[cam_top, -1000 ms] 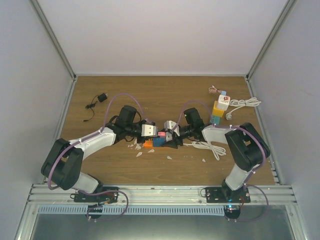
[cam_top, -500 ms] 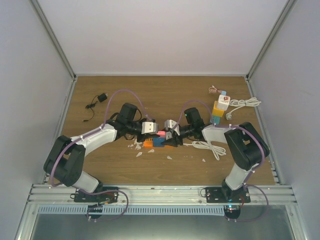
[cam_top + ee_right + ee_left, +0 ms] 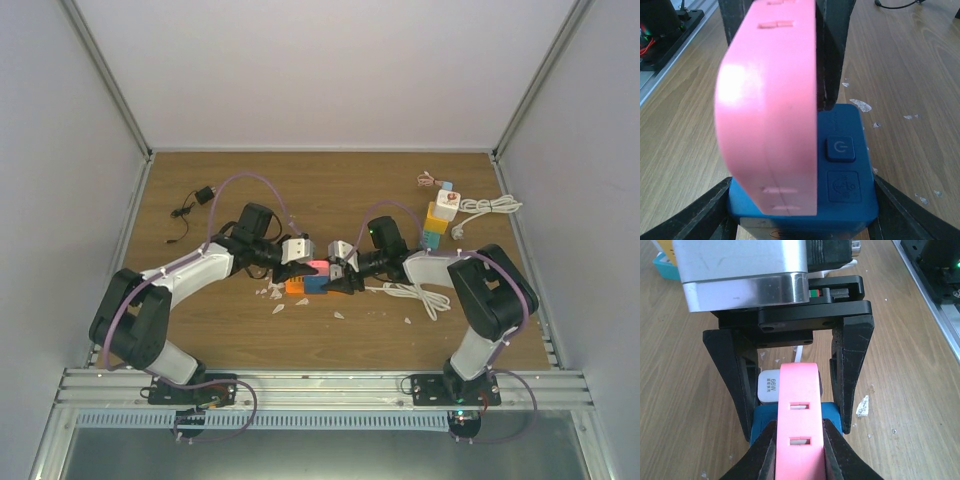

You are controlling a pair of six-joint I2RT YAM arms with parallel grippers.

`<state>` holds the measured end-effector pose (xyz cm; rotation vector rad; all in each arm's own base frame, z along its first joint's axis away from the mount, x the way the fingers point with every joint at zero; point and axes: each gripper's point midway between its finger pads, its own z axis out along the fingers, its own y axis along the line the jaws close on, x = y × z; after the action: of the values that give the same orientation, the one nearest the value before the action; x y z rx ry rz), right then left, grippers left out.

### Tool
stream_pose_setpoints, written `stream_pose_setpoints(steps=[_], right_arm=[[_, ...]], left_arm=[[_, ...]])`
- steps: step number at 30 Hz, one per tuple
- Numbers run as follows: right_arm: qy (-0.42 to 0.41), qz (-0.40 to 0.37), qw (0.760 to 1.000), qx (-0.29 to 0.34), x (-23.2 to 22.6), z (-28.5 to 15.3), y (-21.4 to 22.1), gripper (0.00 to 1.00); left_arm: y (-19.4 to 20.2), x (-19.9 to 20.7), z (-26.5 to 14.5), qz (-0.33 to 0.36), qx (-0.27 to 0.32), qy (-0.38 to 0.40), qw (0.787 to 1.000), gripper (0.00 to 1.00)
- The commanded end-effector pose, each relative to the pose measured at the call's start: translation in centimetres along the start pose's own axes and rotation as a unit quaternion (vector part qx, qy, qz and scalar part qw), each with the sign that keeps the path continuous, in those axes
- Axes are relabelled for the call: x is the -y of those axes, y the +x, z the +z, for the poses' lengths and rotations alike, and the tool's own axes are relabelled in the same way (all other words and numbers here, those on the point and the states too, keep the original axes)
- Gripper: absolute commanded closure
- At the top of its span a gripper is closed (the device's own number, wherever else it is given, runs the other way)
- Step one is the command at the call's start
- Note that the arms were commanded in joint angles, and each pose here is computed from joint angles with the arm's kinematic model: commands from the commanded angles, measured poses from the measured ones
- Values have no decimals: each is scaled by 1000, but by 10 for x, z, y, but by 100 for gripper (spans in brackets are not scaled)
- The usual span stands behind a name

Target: Pull the plug off the socket

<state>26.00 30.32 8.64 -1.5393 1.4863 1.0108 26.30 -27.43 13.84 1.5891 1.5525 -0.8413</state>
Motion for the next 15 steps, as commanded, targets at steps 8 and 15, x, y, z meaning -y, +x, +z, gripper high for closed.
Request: stream_pose_setpoints(steps=[8,15], right_arm=[[10,5,1000,-28,0,4,23,71],[10,6,999,-30,0,5,26,73]], left_arm=[[-26,-11,-19,-21,53,13,998,100],[-26,-14,-19,-56,58,30,996,100]])
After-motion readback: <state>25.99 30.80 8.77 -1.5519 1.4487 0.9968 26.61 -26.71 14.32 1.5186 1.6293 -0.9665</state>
